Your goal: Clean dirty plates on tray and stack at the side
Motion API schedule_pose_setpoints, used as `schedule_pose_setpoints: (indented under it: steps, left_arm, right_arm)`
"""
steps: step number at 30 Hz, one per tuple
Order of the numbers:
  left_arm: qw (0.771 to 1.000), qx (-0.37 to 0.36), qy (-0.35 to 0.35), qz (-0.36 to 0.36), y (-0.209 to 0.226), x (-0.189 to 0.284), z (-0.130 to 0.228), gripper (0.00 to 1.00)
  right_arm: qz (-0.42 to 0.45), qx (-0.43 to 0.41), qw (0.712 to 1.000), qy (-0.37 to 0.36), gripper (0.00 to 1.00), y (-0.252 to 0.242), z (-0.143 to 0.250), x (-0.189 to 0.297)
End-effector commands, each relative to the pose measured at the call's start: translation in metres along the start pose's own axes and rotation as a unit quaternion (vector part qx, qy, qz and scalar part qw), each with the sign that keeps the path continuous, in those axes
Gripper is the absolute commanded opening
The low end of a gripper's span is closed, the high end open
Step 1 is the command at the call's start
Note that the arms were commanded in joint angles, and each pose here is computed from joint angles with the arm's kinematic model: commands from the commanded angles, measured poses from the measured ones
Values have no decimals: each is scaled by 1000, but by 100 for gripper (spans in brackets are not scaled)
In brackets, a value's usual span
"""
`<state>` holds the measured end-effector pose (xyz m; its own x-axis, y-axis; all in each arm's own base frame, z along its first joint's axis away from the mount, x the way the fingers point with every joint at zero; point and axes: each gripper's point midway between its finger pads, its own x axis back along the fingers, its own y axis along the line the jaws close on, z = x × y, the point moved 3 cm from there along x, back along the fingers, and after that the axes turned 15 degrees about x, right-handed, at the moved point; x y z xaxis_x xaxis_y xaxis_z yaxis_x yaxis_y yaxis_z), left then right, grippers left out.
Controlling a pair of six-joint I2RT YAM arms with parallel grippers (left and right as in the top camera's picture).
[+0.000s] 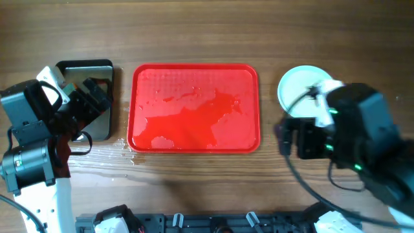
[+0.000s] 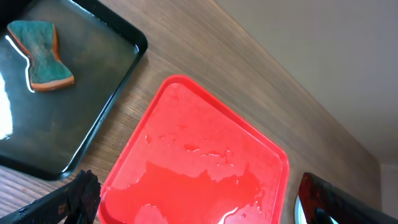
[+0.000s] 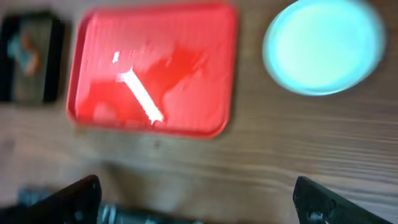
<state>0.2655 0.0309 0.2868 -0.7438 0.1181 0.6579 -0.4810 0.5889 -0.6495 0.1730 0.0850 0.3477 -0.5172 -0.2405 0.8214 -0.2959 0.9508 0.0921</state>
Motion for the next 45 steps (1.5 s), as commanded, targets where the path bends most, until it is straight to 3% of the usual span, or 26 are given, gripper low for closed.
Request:
schedule_pose_setpoints:
  steps: [1, 4, 8, 11, 13, 15, 19, 24, 28, 32, 35, 36, 39, 42, 45]
  left_arm:
    - [1000, -3, 7, 6, -2, -2, 2, 100]
    - [1000, -3, 7, 6, -2, -2, 2, 100]
    - [1000, -3, 7, 6, -2, -2, 2, 100]
    - [1000, -3, 7, 5, -2, -2, 2, 100]
    - [1000, -3, 7, 6, -2, -2, 2, 100]
    - [1000, -3, 7, 6, -2, -2, 2, 100]
    - [1000, -3, 7, 6, -2, -2, 2, 100]
    - [1000, -3, 7, 6, -2, -2, 2, 100]
    - [1000, -3, 7, 6, -2, -2, 2, 100]
    - [1000, -3, 7, 5, -2, -2, 2, 100]
    - [1000, -3, 7, 5, -2, -2, 2, 100]
    - [1000, -3, 7, 6, -2, -2, 2, 100]
    - [1000, -3, 7, 6, -2, -2, 2, 100]
    - [1000, -3, 7, 6, -2, -2, 2, 100]
    - [1000, -3, 7, 6, -2, -2, 2, 100]
  right_arm:
    - [24, -47, 996, -71, 100, -21, 11, 35]
    - [89, -57, 985, -137, 100, -45, 28, 69]
    - [104, -80, 959, -252, 100, -54, 31, 80]
    - [66, -40, 943, -324, 100, -47, 35, 39]
    - [43, -113, 951, -283, 100, -55, 73, -28]
    - [36, -190, 927, -321, 100, -68, 76, -57]
    - [-29, -102, 901, -421, 100, -59, 63, -95]
    - [-41, -236, 884, -401, 100, -76, 84, -134]
    - [4, -35, 854, -519, 100, -70, 58, -118]
    - [16, -45, 878, -476, 100, -77, 73, -147]
    - [57, -61, 871, -484, 100, -89, 73, -144]
    - [83, -49, 872, -480, 100, -94, 74, -145]
    - [185, 110, 865, -454, 100, -98, 75, -144]
    - [238, 113, 860, -437, 100, -111, 78, -142]
    - [200, 121, 865, -444, 100, -101, 77, -145]
